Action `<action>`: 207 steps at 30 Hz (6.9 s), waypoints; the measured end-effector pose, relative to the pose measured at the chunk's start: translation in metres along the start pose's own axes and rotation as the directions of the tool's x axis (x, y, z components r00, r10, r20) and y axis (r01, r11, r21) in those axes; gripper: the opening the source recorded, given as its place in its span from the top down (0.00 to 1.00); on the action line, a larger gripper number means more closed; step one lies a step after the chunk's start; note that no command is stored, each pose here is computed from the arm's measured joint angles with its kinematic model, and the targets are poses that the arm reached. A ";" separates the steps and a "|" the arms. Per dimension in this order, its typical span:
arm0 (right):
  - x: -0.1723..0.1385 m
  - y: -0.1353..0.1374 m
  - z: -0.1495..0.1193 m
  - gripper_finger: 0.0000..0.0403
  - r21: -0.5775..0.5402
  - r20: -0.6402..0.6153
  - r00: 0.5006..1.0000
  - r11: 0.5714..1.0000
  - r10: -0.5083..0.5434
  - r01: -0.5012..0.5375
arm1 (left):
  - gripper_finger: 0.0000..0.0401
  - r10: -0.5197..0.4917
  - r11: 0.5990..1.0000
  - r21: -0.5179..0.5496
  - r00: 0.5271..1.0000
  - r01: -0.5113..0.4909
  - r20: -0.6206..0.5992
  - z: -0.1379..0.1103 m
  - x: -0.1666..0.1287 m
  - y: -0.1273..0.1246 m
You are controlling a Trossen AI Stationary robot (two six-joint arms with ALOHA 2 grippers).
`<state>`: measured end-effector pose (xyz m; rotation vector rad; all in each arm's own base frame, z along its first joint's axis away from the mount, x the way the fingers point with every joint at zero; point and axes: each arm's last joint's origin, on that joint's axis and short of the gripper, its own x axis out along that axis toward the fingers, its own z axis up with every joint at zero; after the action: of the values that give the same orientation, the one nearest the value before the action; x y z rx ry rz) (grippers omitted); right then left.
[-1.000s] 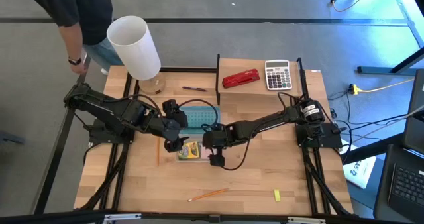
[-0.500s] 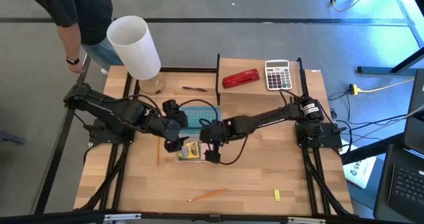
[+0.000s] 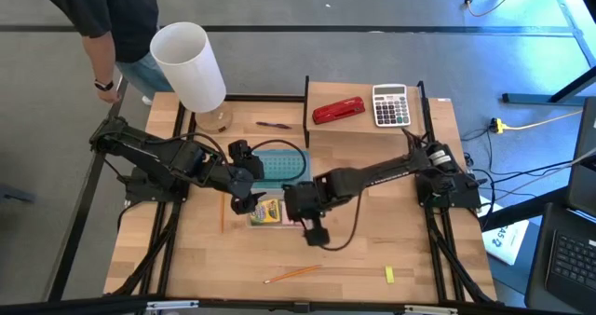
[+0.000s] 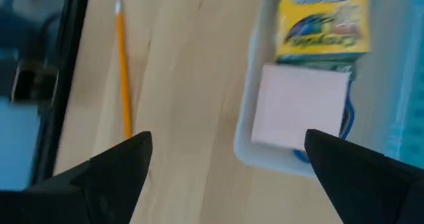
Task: Pack school essentials
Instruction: Put the yellow pencil into the blue supply box
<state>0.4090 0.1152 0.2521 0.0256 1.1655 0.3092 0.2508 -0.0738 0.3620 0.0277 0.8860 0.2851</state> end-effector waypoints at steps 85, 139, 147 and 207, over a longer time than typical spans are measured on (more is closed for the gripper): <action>0.137 0.101 -0.080 0.02 -0.101 0.319 0.946 0.990 -0.058 0.095 | 0.01 -0.337 0.886 0.342 0.941 0.315 0.008 -0.020 -0.033 -0.059; 0.142 0.100 -0.083 0.86 -0.096 0.313 0.946 0.988 -0.087 0.122 | 0.01 -0.448 0.842 0.325 0.894 0.430 -0.022 -0.024 -0.040 -0.070; 0.142 0.100 -0.083 0.95 -0.092 0.315 0.945 0.988 -0.086 0.121 | 0.01 -0.448 0.842 0.325 0.894 0.430 -0.022 -0.024 -0.040 -0.070; 0.080 0.125 -0.037 0.84 0.077 0.006 0.993 0.990 0.119 -0.120 | 0.01 -0.450 0.828 0.363 0.893 0.427 -0.023 -0.025 -0.041 -0.071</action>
<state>0.3758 0.2497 0.1874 0.1638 1.1763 0.3698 0.2242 -0.1544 0.3672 0.1698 0.8454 -0.3151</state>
